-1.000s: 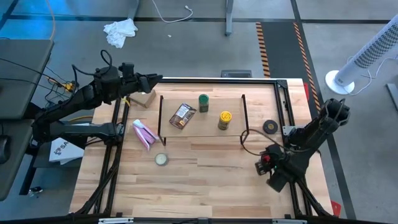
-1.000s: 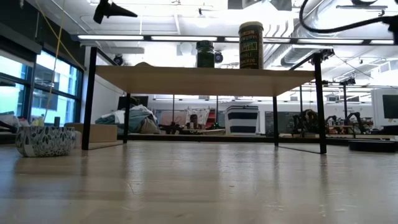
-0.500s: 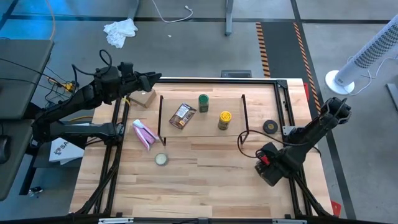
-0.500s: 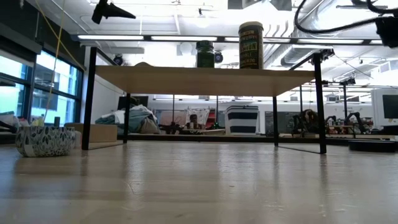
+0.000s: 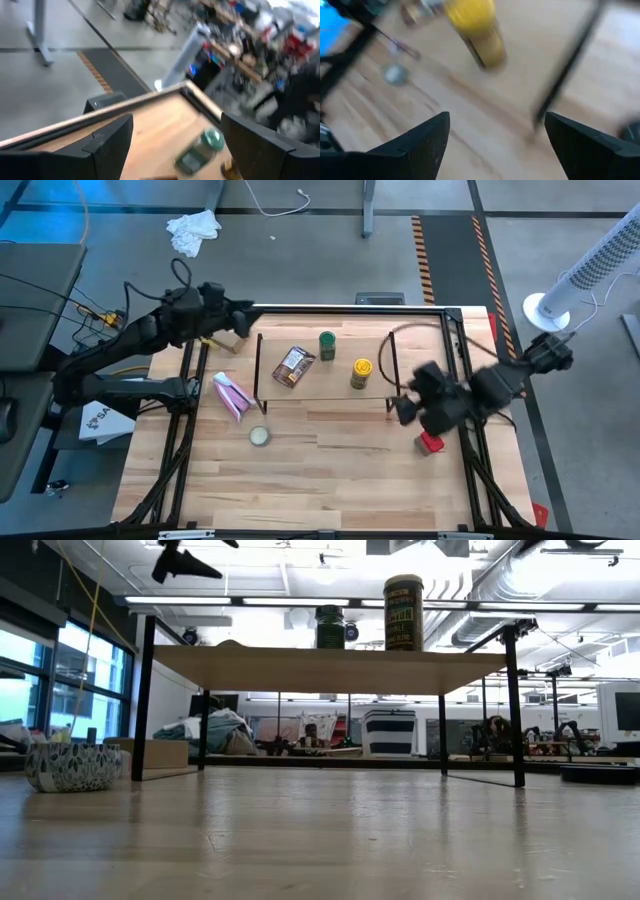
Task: Shelf spices
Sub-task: Remove the yellow spice bottle from the shelf
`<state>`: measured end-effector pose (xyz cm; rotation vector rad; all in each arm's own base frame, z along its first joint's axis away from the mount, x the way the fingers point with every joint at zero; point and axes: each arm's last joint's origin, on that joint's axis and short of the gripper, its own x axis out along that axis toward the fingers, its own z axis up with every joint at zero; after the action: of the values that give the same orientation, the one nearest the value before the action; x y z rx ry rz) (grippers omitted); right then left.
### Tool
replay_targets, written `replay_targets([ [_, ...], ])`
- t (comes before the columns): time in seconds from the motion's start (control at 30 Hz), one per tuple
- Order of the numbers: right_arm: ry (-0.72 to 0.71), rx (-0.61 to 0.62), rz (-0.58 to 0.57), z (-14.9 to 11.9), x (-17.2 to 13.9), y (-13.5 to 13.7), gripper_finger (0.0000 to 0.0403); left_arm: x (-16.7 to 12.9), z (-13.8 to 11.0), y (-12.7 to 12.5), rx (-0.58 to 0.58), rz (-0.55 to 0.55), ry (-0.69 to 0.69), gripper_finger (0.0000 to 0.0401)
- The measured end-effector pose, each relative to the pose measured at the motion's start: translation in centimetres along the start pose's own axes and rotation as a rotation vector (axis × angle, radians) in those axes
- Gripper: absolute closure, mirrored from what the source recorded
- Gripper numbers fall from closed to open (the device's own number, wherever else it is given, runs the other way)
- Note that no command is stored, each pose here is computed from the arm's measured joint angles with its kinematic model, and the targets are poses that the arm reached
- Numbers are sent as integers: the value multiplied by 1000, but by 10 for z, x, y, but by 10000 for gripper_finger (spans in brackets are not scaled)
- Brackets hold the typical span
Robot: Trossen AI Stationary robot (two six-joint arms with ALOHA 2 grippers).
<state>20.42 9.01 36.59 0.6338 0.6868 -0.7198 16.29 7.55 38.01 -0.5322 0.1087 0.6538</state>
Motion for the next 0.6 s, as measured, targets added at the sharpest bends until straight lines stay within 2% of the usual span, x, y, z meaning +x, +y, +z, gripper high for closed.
replay_targets([
  [0.13,-25,-95,-5,41,27,12,80,12,-7,-3,51,-18,63,102],
  [0.3,70,-163,-4,83,59,18,80,19,-9,-5,52,-47,97,102],
  [0.47,111,-233,-48,107,74,22,80,17,-9,-5,51,-61,97,102],
  [0.6,203,-290,-78,113,90,29,80,15,-8,-5,50,-65,89,102],
])
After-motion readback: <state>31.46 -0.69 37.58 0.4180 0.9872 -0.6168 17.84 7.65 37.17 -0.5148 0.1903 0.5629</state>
